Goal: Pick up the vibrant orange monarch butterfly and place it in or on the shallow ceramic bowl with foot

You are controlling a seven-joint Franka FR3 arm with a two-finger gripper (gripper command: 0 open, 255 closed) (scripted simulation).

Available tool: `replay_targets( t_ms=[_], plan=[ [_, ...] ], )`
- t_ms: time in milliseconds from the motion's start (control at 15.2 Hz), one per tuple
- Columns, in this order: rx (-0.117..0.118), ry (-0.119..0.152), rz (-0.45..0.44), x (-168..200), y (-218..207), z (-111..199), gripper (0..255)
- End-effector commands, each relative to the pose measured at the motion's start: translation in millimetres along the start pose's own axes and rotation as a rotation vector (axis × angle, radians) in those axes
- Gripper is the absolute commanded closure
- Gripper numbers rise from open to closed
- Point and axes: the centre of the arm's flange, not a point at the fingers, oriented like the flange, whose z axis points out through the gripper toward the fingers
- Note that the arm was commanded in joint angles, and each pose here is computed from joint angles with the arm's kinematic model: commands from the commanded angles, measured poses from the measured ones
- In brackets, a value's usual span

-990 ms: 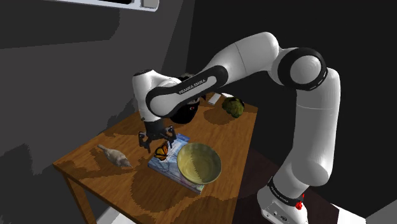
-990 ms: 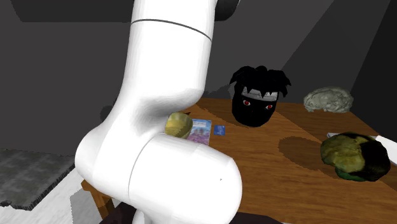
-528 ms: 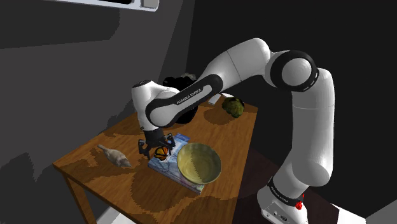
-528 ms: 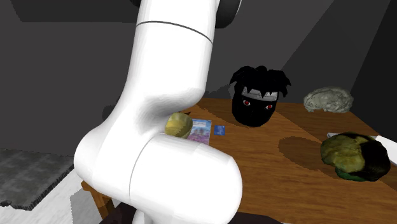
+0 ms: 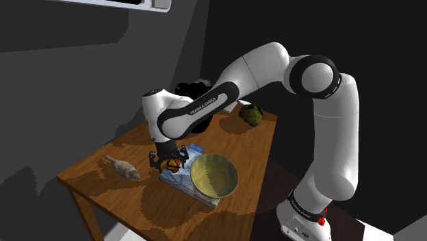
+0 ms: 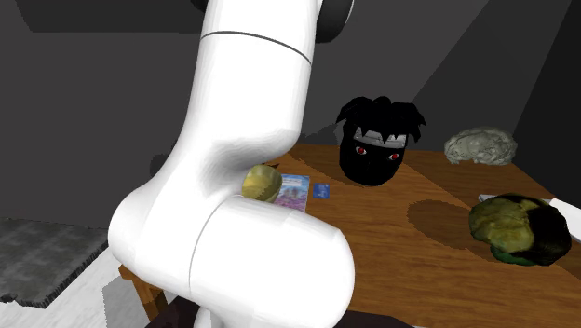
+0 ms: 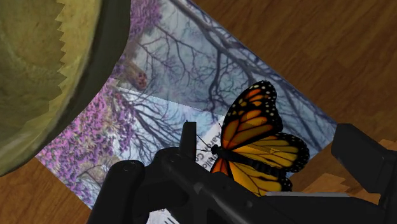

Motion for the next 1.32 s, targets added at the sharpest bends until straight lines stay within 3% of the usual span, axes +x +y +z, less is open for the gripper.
replay_targets(
  t_ms=[0,594,1254],
  plan=[
    [0.0,0.0,0.0,0.0,0.0,0.0,255],
    [0.0,0.0,0.0,0.0,0.0,0.1,255],
    [0.0,0.0,0.0,-9.0,11.6,-50.6,255]
  ],
)
